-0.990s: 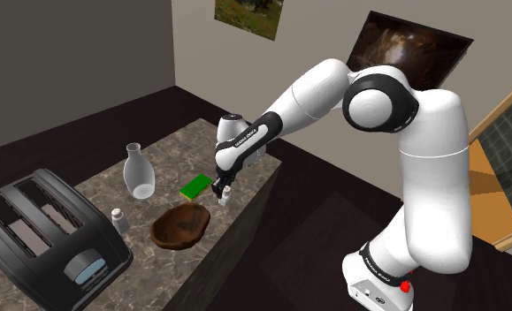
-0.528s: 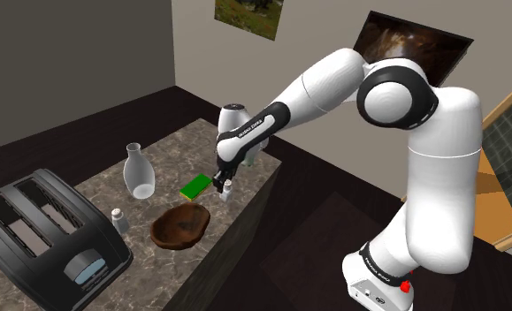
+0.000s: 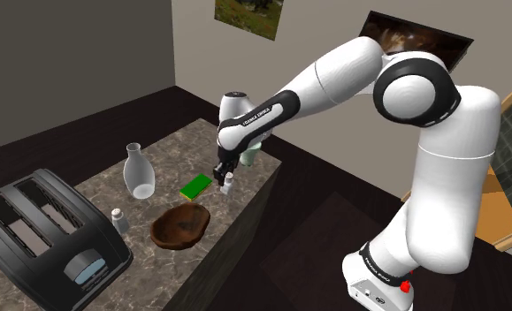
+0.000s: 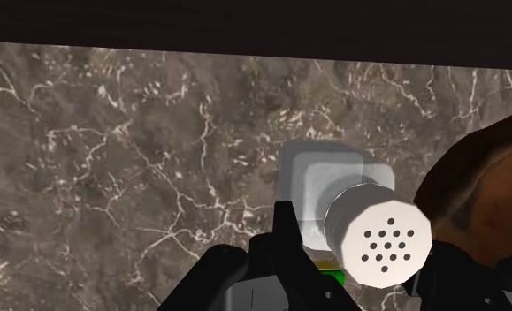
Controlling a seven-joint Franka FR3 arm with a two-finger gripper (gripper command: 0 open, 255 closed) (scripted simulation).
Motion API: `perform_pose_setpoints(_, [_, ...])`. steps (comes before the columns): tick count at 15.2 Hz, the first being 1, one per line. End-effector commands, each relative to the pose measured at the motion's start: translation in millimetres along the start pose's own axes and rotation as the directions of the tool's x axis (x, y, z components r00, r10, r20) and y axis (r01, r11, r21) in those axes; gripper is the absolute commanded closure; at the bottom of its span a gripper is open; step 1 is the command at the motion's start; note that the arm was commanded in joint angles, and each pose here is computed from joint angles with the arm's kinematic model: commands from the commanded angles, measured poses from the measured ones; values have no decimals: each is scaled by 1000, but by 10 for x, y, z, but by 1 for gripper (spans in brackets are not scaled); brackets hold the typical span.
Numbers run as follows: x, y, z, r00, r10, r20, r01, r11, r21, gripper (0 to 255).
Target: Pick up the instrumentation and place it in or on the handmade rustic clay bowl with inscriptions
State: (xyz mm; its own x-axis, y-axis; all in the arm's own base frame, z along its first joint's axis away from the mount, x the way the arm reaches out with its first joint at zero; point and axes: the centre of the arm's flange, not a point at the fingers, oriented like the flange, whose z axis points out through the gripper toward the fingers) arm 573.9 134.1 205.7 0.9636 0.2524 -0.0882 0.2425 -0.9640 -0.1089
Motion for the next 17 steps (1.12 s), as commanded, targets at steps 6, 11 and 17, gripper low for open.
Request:
perform_pose_setpoints(6, [-37, -37, -368, 1000, 0, 0, 0, 1000, 0, 255])
perform_pose_setpoints(11, [-58, -63, -603, 1000, 0, 0, 0, 1000, 0, 255])
perform_pose_setpoints(17, [60, -846, -583, 1000, 0, 0, 0, 1000, 0, 255])
